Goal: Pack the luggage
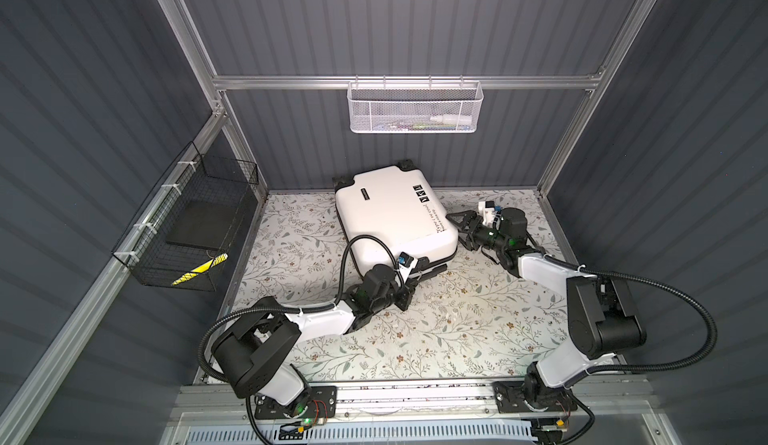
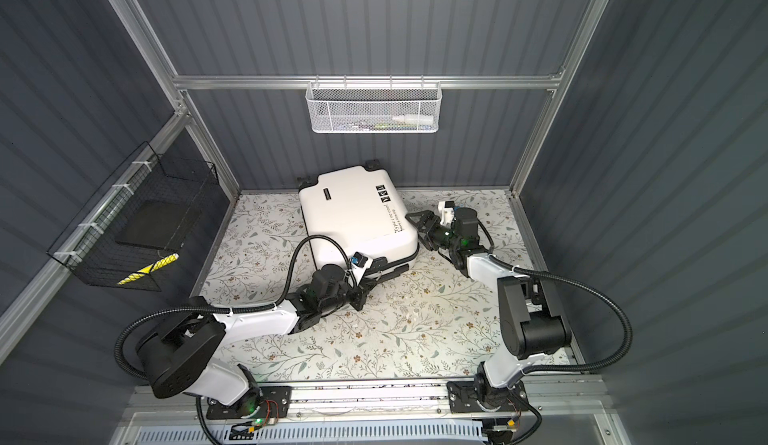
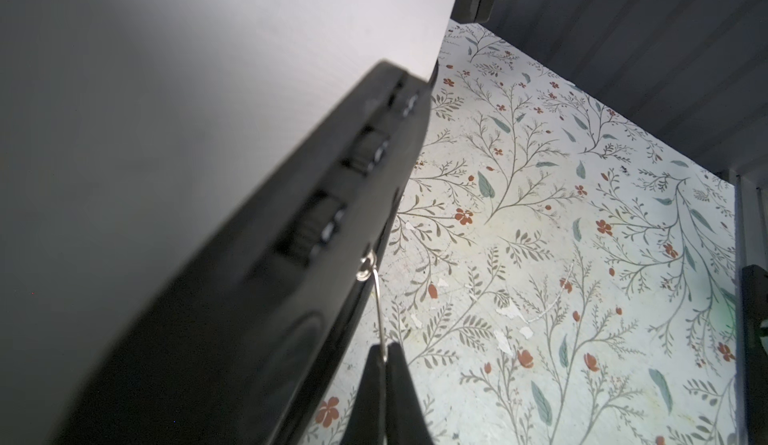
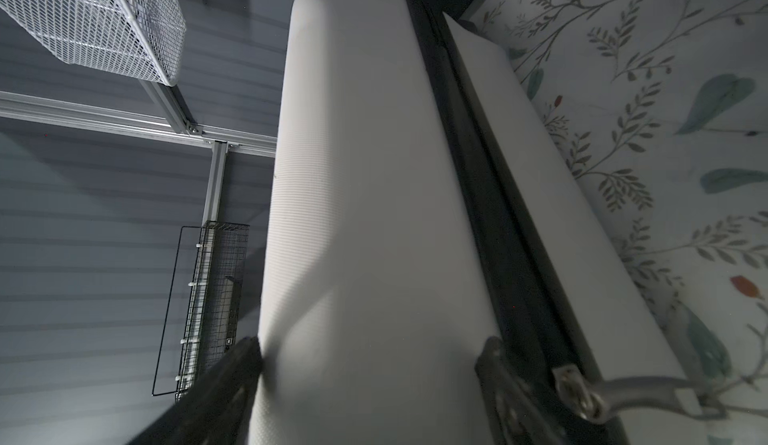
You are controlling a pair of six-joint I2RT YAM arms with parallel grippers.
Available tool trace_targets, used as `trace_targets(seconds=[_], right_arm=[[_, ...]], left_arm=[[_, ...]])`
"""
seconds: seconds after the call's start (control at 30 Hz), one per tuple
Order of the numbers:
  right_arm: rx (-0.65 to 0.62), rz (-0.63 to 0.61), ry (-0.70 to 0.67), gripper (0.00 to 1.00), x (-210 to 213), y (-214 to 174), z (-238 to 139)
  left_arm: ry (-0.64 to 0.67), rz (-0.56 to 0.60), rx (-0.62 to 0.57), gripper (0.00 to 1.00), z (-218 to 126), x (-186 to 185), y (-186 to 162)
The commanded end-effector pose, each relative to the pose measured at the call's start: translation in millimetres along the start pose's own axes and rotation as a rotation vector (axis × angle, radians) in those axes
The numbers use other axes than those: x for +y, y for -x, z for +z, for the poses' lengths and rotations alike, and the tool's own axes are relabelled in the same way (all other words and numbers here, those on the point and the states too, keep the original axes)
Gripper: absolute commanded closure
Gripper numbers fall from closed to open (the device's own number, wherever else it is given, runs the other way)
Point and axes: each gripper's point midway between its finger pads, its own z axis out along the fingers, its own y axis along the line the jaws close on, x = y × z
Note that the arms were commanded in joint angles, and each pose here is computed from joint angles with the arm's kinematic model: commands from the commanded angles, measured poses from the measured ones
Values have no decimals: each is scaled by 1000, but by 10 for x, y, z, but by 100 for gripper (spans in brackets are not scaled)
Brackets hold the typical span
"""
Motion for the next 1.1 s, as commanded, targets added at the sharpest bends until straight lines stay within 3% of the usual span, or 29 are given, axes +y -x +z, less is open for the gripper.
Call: trace_targets(seconds=[0.0, 0.37, 0.73, 1.0, 1.07], right_arm=[[75, 5, 46, 18, 71, -334, 65], [109, -20, 86, 18, 324, -850, 189], [112, -31, 82, 18, 414, -1027, 223], [52, -17, 66, 16, 345, -787, 32], [33, -16, 66, 16, 342, -708, -45]], left_arm=[[-174, 88, -67, 100, -55, -447, 316], [-204, 108, -77, 100, -53, -565, 395], [-176, 101, -77, 100, -97, -568, 422], [-86, 99, -77, 64, -338, -442, 474], [-72, 110, -76, 60, -429, -430, 486]])
